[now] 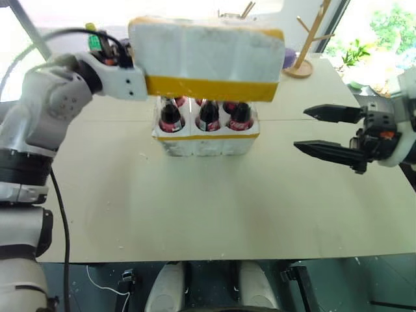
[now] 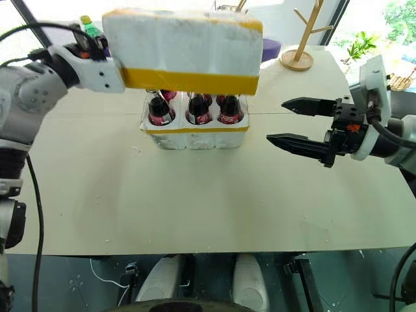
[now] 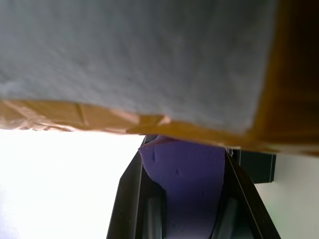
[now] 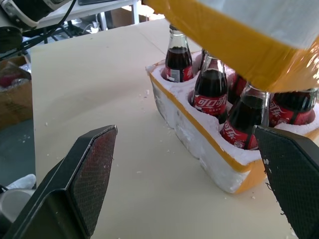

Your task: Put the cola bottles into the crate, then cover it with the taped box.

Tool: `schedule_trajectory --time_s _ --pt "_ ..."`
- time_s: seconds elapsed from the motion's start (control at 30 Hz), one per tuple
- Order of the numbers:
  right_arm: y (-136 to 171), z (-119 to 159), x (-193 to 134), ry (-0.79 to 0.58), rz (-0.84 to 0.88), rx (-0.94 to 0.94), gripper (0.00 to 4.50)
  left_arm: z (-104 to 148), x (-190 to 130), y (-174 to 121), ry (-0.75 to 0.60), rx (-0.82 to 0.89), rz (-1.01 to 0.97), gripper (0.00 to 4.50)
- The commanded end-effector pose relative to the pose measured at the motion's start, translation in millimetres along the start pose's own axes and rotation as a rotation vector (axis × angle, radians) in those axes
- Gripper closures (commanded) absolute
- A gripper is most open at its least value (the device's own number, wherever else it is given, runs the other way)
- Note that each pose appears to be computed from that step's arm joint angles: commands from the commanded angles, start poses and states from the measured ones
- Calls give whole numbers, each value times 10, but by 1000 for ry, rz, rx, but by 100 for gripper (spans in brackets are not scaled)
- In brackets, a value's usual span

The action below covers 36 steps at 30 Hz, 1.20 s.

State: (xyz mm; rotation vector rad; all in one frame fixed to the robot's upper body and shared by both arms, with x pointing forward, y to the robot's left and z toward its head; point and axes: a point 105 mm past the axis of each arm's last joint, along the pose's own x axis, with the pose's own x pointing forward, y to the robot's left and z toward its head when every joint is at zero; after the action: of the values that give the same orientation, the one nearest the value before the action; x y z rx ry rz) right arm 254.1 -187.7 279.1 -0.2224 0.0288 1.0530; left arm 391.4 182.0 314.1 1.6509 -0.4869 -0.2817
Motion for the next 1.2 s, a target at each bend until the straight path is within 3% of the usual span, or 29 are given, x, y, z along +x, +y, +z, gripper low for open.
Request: schedule_trajectory --time_s 0.03,0.17,0.43,0.8,0.93,1.1,1.2 --pt "43 109 -56 -27 -19 -44 0 109 -21 29 -39 61 59 419" --pt "44 97 -40 -32 -28 -41 0 151 -10 -201 -51 90 28 419" --pt "1 68 25 -46 -29 -23 0 265 -81 -426 -88 89 11 8" --pt "-32 -17 81 -48 -16 3 0 260 -582 -867 -67 117 -109 3" --pt "-34 -57 93 -41 -8 15 0 127 -725 -807 -24 74 -72 3" --pt "-52 -103 79 -27 -6 24 0 -2 -913 -692 23 -330 -3 3" --pt "-114 -139 38 -20 -26 31 0 -172 -1096 -751 84 -894 -40 3"
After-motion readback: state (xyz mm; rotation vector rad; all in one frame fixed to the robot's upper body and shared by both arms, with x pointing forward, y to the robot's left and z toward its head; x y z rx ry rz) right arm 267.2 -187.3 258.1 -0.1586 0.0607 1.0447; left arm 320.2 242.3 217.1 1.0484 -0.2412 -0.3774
